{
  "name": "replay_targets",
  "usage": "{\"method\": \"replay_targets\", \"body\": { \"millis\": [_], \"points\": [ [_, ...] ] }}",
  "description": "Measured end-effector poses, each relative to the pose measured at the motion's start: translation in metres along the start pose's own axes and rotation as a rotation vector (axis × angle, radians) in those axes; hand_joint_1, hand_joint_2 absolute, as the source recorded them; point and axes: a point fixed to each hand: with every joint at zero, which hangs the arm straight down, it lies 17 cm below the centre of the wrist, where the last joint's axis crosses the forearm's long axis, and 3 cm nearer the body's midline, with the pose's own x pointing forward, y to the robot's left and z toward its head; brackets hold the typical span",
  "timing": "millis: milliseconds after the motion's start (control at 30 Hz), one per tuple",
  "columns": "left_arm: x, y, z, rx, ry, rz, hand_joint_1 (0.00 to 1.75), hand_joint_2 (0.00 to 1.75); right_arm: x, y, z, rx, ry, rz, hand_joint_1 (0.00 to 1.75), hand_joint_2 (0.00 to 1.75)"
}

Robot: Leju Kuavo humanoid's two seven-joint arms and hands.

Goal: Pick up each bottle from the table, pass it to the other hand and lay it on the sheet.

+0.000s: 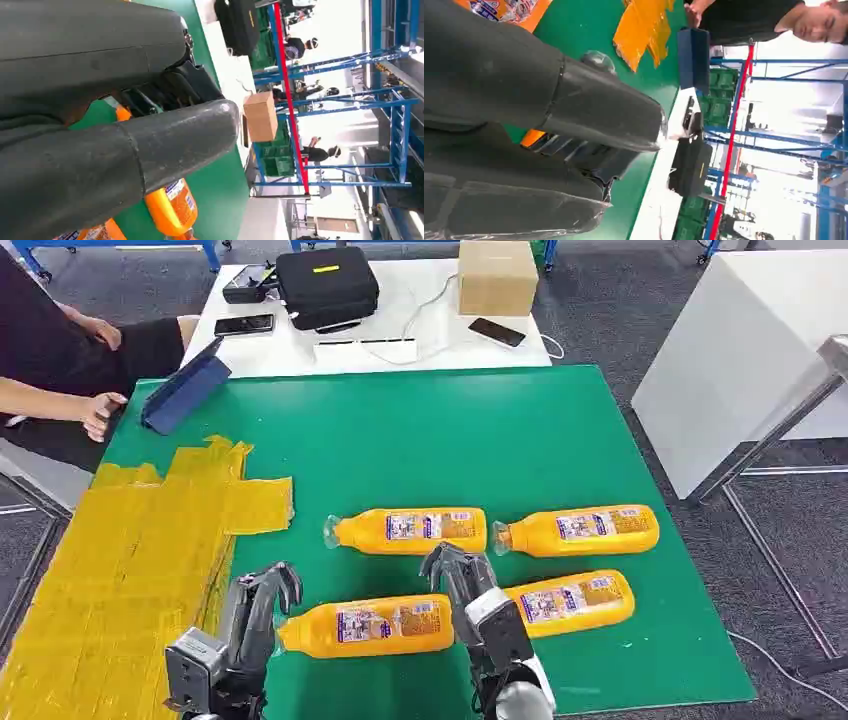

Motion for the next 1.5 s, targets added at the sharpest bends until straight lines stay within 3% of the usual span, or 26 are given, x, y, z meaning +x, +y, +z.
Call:
{"method": "replay_targets", "body": {
  "millis": [33, 67, 133, 200, 300, 867, 900, 1067, 1267, 1500],
  "points": [
    [0.0, 0.0, 0.0, 0.0, 0.0, 0.0, 0.05, 0.0, 0.0, 0.0, 0.0, 0.0, 0.0, 0.0, 0.0, 0.0],
    [0.0, 0.0, 0.0, 0.0, 0.0, 0.0, 0.0, 0.0, 0.0, 0.0, 0.0, 0.0, 0.0, 0.0, 0.0, 0.0],
    [0.01, 0.015, 0.007, 0.074, -0.049, -0.001, 0.0, 0.0, 0.009, -0.015, 0.005, -0.077, -0.048, -0.045, 0.0, 0.0],
    [0.064, 0.057, 0.053, 0.248, -0.216, -0.009, 0.0, 0.0, 0.046, -0.056, 0.045, -0.238, -0.169, -0.1, 0.0, 0.0],
    [0.084, 0.074, 0.082, 0.283, -0.218, -0.015, 0.0, 0.0, 0.061, -0.077, 0.076, -0.264, -0.193, -0.068, 0.0, 0.0],
    [0.105, 0.095, 0.089, 0.33, -0.247, -0.05, 0.0, 0.0, 0.087, -0.089, 0.083, -0.244, -0.24, 0.007, 0.0, 0.0],
    [0.105, 0.096, 0.088, 0.329, -0.247, -0.051, 0.0, 0.0, 0.088, -0.09, 0.084, -0.245, -0.244, 0.02, 0.0, 1.75],
    [0.109, 0.093, 0.086, 0.309, -0.242, -0.055, 0.0, 0.0, 0.086, -0.073, 0.084, -0.15, -0.209, 0.125, 0.0, 1.75],
    [0.11, 0.084, 0.081, 0.246, -0.248, -0.023, 0.0, 0.0, 0.044, -0.023, 0.086, 0.094, -0.048, 0.367, 0.0, 1.75],
    [0.109, 0.072, 0.073, 0.187, -0.258, -0.003, 0.0, 0.0, 0.0, 0.034, 0.097, 0.383, 0.028, 0.462, 0.0, 1.75]
  ]
}}
